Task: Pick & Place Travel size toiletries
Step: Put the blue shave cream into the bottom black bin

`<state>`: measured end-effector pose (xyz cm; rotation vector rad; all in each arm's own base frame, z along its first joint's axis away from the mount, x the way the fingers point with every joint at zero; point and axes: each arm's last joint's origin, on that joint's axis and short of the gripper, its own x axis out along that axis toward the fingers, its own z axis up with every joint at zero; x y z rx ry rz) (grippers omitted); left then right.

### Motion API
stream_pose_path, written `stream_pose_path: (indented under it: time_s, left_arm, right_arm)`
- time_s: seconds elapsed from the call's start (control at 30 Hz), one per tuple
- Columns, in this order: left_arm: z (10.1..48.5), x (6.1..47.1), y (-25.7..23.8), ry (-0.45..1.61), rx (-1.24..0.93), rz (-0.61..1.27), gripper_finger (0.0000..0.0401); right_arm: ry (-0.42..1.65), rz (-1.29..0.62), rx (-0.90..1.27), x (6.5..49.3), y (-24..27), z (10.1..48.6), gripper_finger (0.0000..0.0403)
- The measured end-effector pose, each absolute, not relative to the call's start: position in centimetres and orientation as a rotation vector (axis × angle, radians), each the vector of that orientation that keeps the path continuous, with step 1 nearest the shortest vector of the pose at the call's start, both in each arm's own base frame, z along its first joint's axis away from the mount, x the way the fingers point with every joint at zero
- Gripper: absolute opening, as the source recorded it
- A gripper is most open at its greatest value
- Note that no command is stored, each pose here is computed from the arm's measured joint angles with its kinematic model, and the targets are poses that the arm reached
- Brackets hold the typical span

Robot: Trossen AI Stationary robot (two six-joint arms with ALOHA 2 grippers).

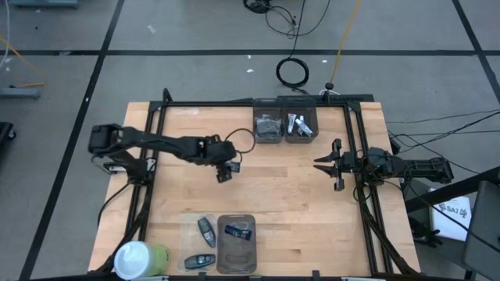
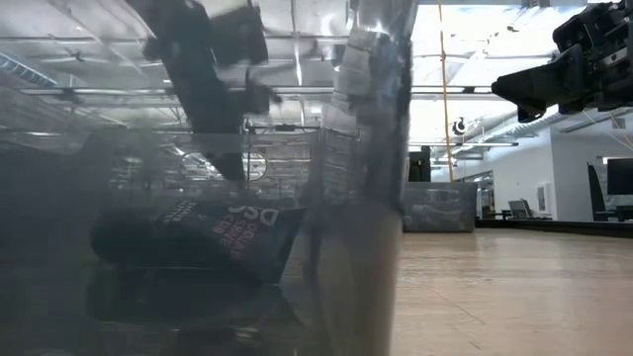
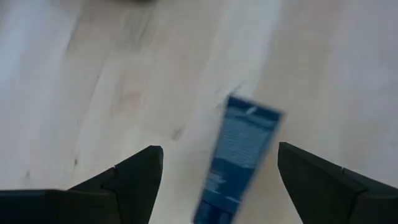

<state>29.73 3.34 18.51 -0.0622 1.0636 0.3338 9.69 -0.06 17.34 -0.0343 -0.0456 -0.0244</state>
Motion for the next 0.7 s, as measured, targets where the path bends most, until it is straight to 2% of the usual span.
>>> stream_pose_path:
  time_s: [0.3,0.7]
  left_arm:
    - [13.8,30.1,5.4,1.266,-0.174,0.297,0.031]
    - [13.3,30.0,5.3,1.298,-0.24,0.212,0.031]
  right_arm:
    - [-0.046,-0.025,-0.034,9.7,-0.1,17.3,0.0075]
    - [-0.045,-0.024,-0.034,9.7,-0.1,17.3,0.0075]
